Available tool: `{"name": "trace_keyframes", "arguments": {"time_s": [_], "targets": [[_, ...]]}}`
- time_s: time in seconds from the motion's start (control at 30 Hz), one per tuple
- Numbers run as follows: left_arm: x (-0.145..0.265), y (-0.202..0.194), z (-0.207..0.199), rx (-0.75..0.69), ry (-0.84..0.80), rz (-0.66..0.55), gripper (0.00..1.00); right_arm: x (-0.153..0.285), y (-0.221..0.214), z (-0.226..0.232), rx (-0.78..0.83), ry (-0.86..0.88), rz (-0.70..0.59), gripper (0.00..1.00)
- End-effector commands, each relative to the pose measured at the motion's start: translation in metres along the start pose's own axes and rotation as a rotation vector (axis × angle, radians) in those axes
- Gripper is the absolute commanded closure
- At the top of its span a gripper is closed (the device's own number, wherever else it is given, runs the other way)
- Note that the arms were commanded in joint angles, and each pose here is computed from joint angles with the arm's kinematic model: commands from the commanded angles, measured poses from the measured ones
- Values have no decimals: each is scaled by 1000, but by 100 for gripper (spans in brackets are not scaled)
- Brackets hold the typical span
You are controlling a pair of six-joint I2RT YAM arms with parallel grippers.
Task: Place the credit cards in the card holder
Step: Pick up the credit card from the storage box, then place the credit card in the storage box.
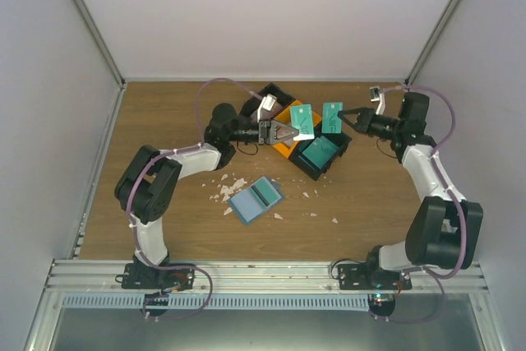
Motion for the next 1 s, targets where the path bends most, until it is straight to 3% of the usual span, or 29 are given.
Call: {"name": "trace_keyframes", "arguments": {"time_s": [0.0, 0.1, 0.37, 0.77, 0.97], "targets": [[9, -3, 17, -24, 203, -39, 100, -14, -17, -37, 65, -267, 89, 100], [20, -12, 35, 50, 346, -54, 100, -28, -27, -52, 112, -384, 166, 100], [51, -40, 54, 152, 580, -73, 100, -62, -59, -74, 134, -477, 350, 99], [70, -67, 60, 203, 646, -56, 100, -68, -86, -90, 142, -588, 508, 100], [74, -72, 60, 205, 659, -54, 100, -55, -88, -75, 164, -599, 490, 99]]}}
Point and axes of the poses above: each gripper's point midway between its finger pads, its own x axis back along the fingers, its own z axis along the line the jaws close on, y = z × x, the point moved 4 cm from there along x, back along the fingers, and after that the axes turned 4 degrees about x, right-handed, at the moved point
